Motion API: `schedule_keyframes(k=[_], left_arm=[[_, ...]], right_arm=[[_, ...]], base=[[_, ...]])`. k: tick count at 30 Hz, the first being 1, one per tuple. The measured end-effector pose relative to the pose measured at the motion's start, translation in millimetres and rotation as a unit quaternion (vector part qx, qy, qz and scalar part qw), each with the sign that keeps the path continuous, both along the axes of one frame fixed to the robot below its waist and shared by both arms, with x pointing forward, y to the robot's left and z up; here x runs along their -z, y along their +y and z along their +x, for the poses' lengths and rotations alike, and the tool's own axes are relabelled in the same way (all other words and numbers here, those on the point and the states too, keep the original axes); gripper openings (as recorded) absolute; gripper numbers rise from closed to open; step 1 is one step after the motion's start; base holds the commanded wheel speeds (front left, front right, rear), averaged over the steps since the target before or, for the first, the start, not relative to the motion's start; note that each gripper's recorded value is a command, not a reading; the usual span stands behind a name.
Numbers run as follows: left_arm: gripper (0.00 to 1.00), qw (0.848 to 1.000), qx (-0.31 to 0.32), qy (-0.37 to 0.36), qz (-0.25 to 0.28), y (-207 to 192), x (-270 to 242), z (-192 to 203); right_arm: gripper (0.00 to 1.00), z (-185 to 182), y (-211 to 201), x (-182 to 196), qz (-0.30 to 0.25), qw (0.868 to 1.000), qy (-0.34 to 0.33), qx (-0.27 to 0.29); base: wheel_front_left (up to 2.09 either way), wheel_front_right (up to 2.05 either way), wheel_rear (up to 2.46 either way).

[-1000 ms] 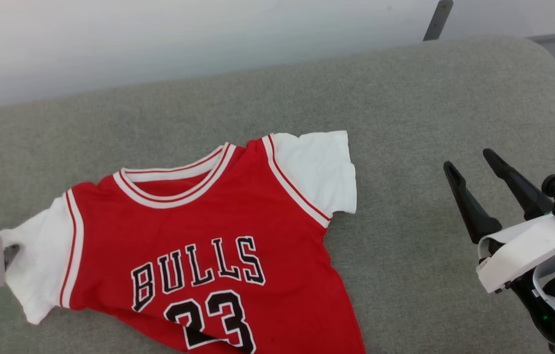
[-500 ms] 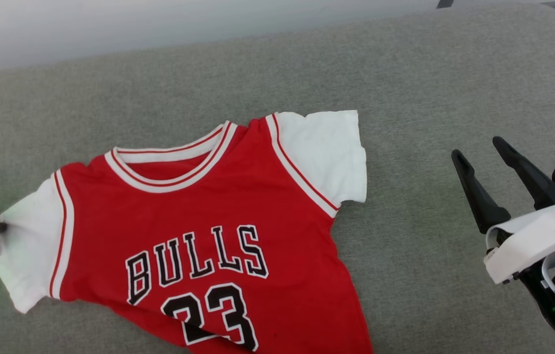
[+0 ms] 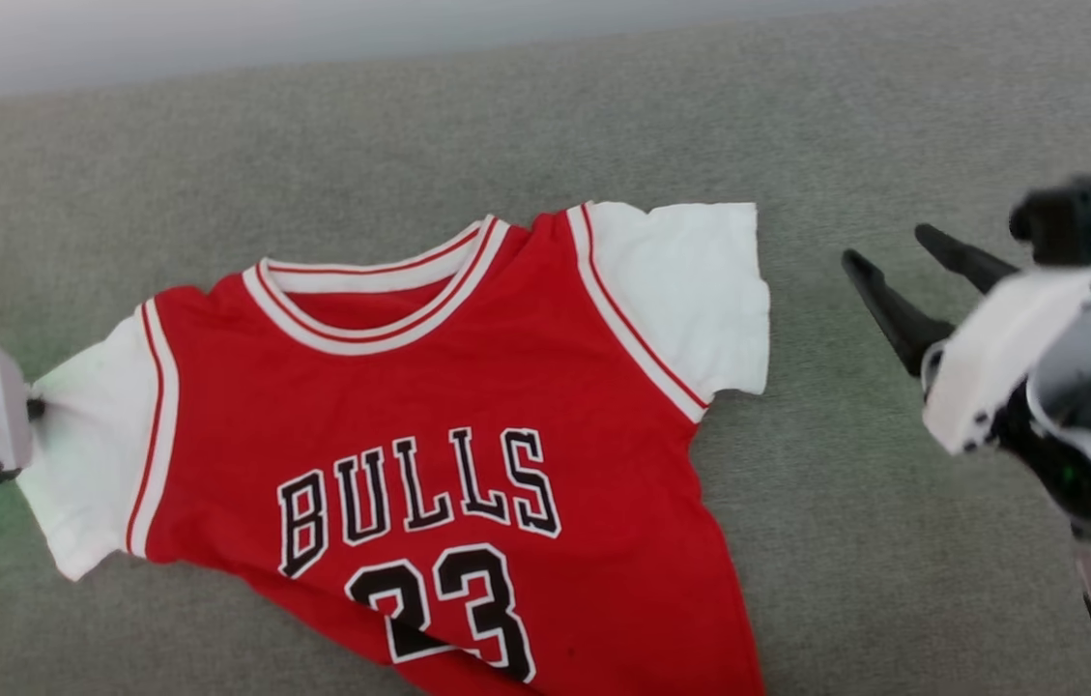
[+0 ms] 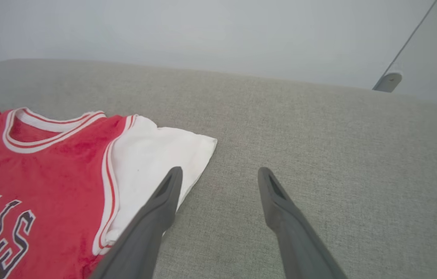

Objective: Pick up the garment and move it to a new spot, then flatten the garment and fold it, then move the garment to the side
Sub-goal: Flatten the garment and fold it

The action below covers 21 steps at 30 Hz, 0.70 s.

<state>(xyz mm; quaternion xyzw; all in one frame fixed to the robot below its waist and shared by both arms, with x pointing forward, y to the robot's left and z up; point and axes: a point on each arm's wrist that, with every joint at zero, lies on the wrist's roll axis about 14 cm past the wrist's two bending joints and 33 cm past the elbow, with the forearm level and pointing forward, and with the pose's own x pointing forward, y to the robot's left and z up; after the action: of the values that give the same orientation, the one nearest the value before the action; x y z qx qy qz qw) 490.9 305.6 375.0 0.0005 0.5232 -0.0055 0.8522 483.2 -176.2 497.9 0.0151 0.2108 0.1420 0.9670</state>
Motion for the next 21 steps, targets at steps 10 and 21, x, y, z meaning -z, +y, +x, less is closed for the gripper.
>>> schedule_keyframes(k=[10, 21], left_arm=[[0.0, 1.0, 0.004, -0.007, -0.002, -2, 1, 7], [0.0, 1.0, 0.0, -0.013, -0.006, -1, 5, 11]], right_arm=[[1.0, 48, 23, 41, -0.027, 0.992, 0.119, -0.034], [1.0, 58, 40, 102, -0.043, 0.959, 0.278, -0.036]], base=[[0.0, 0.0, 0.0], [0.0, 0.0, 0.0]])
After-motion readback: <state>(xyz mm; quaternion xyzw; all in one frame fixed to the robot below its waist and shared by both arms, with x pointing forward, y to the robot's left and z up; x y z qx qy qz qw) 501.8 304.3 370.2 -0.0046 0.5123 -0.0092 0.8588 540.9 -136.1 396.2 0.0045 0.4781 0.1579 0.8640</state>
